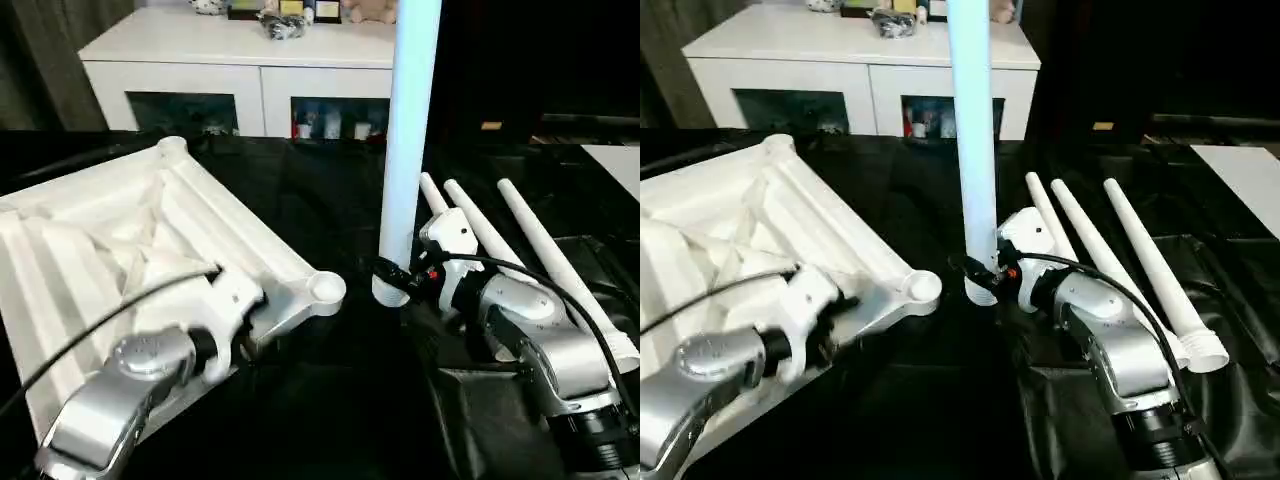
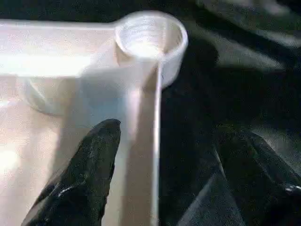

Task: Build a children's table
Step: Move to table, then insert table leg to table base

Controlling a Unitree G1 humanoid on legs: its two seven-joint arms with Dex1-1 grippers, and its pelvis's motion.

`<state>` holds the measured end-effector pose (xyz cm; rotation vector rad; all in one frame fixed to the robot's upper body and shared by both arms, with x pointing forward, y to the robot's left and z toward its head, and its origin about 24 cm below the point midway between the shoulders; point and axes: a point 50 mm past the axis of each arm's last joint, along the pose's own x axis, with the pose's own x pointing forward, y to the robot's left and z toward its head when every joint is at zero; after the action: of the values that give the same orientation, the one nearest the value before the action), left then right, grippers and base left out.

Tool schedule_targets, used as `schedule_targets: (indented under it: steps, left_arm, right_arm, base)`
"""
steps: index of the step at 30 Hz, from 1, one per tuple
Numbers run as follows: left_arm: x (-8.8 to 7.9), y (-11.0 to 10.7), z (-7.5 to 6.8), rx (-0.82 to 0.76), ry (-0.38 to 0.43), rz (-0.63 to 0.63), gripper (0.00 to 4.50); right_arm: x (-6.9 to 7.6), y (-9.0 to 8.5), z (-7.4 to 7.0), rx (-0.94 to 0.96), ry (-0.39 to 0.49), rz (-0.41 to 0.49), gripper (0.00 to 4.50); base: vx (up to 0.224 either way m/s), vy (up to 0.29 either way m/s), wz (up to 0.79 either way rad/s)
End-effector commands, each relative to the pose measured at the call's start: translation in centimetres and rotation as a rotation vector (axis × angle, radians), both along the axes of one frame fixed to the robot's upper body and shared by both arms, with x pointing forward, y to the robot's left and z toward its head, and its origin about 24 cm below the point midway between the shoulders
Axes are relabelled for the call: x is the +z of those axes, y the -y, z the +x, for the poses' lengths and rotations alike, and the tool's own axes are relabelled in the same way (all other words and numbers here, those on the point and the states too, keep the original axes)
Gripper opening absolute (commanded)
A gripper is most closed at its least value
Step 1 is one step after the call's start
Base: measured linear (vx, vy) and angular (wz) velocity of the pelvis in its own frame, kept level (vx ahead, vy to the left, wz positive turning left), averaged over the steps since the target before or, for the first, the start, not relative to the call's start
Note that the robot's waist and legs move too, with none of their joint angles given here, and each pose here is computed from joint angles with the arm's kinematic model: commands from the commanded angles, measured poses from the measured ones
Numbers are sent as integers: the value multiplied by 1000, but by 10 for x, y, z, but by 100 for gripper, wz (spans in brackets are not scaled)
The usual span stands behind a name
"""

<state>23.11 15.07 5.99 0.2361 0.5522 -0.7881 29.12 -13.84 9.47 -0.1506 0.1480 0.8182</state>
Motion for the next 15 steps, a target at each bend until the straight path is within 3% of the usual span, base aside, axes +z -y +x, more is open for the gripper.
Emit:
schedule_targets:
  steps: [1, 15]
  left_arm:
    - [0, -2, -1, 0, -7, 33, 319]
    - [0, -10, 1, 53, -69, 76, 211]
  right_arm:
    - [4, -3, 1, 3, 26, -1, 187]
    - [1, -6, -1, -7, 2, 31, 187]
  base:
    - [0, 0, 0]
    - [0, 0, 0]
